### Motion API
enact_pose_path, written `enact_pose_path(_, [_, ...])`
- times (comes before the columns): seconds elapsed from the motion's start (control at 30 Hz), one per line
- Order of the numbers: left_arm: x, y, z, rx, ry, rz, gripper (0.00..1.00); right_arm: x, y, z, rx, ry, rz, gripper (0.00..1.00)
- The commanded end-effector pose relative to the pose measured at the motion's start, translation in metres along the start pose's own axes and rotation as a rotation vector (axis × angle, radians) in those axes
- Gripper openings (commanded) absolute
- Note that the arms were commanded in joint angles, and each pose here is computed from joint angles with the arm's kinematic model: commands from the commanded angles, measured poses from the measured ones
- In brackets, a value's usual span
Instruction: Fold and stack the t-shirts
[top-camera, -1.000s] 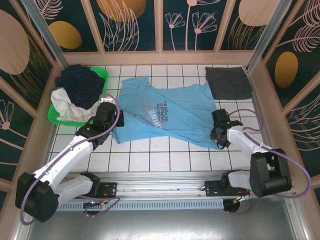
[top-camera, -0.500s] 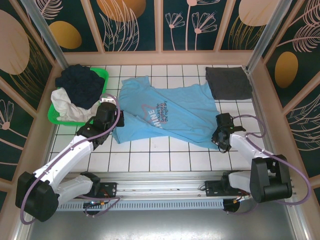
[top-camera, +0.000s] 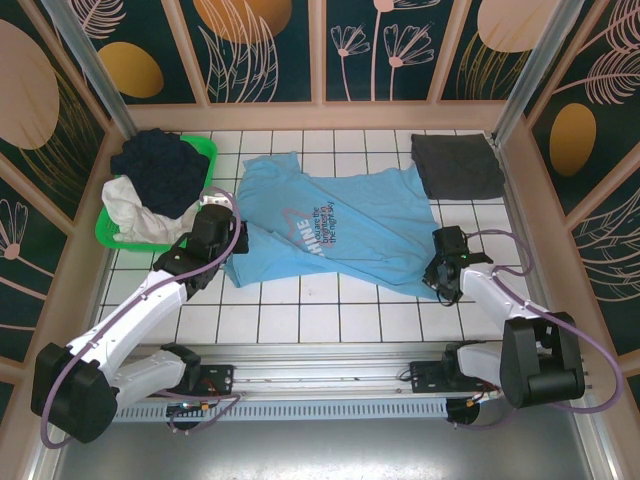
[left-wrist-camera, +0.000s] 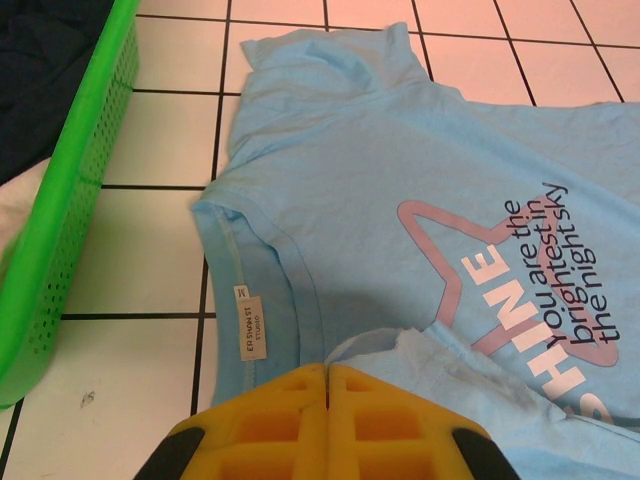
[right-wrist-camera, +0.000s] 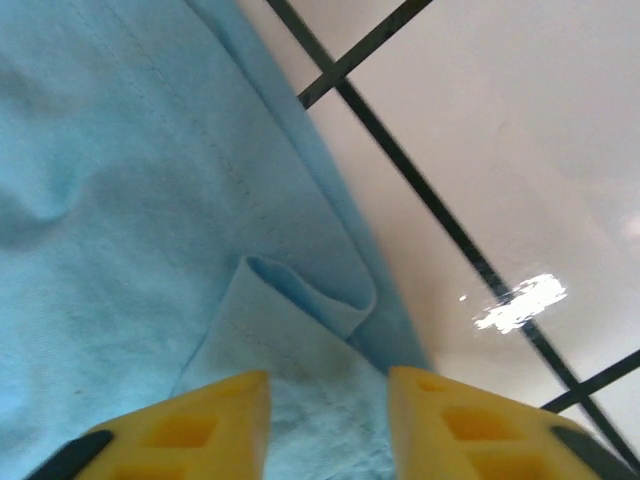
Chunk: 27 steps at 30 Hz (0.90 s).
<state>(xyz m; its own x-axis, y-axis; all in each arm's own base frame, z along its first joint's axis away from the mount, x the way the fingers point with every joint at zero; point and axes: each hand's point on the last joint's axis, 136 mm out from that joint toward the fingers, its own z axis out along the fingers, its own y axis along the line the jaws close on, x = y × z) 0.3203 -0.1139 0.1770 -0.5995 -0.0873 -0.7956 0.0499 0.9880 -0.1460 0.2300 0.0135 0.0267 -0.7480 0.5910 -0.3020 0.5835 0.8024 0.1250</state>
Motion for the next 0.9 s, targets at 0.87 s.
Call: enact_pose_path(0.87, [-0.008, 0.001, 0.0, -0.014, -0.022, 0.014, 0.0, 0.0, 0.004, -0.008, -0.034, -0.015, -0.005, 0.11])
